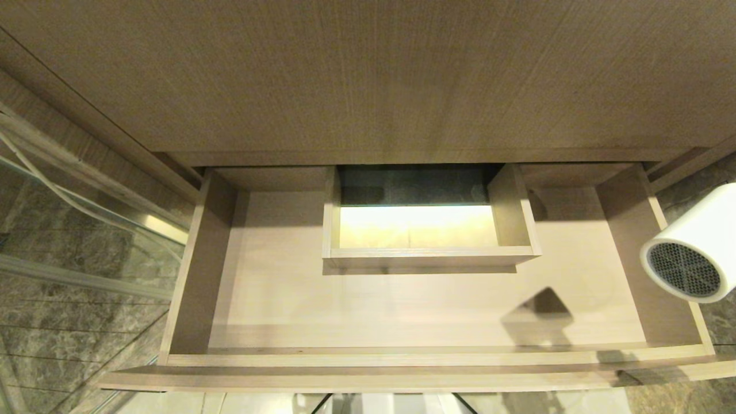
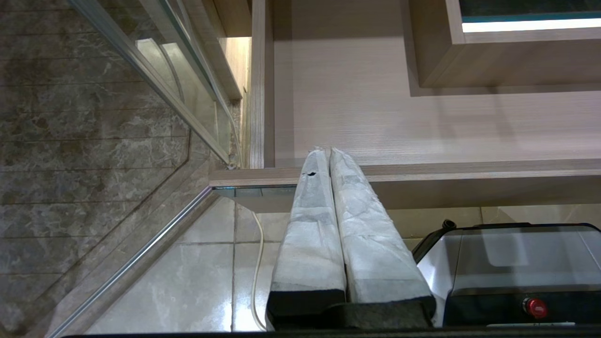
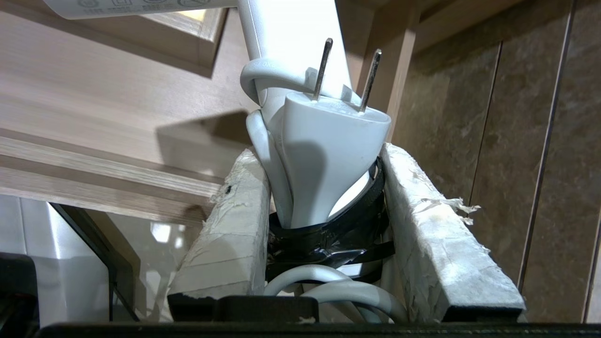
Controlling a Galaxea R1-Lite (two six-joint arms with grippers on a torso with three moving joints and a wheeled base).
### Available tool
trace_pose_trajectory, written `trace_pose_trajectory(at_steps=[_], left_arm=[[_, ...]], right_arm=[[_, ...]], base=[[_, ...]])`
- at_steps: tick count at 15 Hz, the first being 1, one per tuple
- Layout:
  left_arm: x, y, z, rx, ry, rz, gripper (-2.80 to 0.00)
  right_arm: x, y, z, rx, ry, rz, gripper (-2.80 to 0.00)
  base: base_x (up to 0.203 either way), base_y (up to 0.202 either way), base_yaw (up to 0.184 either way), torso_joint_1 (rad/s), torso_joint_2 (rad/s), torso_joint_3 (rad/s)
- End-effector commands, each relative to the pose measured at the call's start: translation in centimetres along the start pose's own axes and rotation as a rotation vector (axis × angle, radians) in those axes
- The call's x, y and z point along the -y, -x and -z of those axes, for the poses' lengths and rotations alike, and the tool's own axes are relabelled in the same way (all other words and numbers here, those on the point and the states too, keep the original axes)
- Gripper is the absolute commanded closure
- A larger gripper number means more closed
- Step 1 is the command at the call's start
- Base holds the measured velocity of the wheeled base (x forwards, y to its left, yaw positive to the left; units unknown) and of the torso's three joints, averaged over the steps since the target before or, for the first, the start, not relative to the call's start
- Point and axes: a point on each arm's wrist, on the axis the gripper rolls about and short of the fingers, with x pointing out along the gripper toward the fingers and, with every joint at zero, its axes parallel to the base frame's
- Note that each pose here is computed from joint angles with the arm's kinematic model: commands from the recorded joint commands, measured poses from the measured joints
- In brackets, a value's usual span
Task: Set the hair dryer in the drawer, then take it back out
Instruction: Place it on the countertop
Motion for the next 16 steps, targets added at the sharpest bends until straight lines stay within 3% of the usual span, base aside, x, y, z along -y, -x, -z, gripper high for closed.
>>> trace_pose_trajectory(at_steps=[1,7,16], left_arm=[[0.0,-0.01,0.04,-0.002,0.0,0.0,0.0],[0.0,-0.01,0.04,-0.002,0.0,0.0,0.0],[0.0,-0.01,0.04,-0.002,0.0,0.0,0.0]], right_arm=[[-0.31,0.7,0.26,0.041,0.011,-0.011,0.0],[-0.38,0.93,0.32,0.05,0.01,-0.01,0.0],[-0.4,1.09,0.33,0.056,0.01,-0.007,0.0]], base=[[0.0,0.0,0.0,0.0,0.0,0.0],[0.0,0.0,0.0,0.011,-0.01,-0.005],[0.0,0.0,0.0,0.186,-0.45,-0.185]])
